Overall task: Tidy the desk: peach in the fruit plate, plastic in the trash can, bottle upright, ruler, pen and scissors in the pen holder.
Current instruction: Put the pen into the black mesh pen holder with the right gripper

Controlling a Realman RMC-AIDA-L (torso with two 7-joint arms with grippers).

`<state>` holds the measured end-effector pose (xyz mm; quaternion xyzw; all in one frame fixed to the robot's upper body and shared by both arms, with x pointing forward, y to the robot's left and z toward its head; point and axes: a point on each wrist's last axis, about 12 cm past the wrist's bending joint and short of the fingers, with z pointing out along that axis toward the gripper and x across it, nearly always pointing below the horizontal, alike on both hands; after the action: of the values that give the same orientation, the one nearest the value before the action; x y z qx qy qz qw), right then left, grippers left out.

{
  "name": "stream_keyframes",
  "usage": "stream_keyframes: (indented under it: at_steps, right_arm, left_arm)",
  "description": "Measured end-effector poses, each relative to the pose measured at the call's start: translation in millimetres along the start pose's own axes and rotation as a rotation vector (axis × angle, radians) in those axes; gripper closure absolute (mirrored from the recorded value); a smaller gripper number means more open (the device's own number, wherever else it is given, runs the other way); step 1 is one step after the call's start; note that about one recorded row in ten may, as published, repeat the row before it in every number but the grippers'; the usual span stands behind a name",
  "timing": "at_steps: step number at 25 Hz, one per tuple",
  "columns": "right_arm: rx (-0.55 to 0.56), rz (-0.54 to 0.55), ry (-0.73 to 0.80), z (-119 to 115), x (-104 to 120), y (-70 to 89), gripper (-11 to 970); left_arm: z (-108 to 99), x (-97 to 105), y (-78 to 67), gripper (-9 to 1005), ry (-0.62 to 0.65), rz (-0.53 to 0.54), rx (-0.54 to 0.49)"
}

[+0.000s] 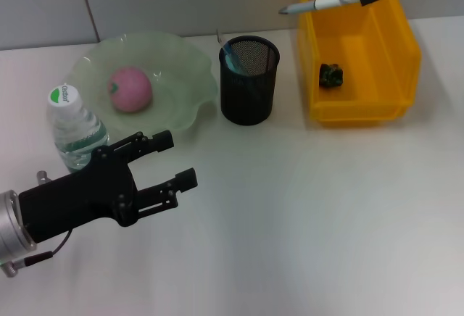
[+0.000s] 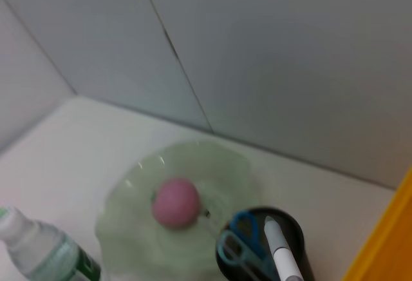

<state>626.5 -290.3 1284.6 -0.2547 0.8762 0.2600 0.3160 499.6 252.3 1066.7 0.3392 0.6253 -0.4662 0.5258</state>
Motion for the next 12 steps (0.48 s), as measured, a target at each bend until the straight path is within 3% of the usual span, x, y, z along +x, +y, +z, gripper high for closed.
stream_keyframes:
  at_steps: [3,12]
  right_arm:
    - [0.03,-0.022,0.093,9.0,-17.4,7.6,814]
    - [0.085,-0.077,0.261,35.4,-33.2,19.3,813]
  left_arm:
    - [0.2,0.8,-0.6,209,-0.001,0.002,-0.001]
    - [1.1,2.9,-2.3,210,-0.004,-0.002,-0.004]
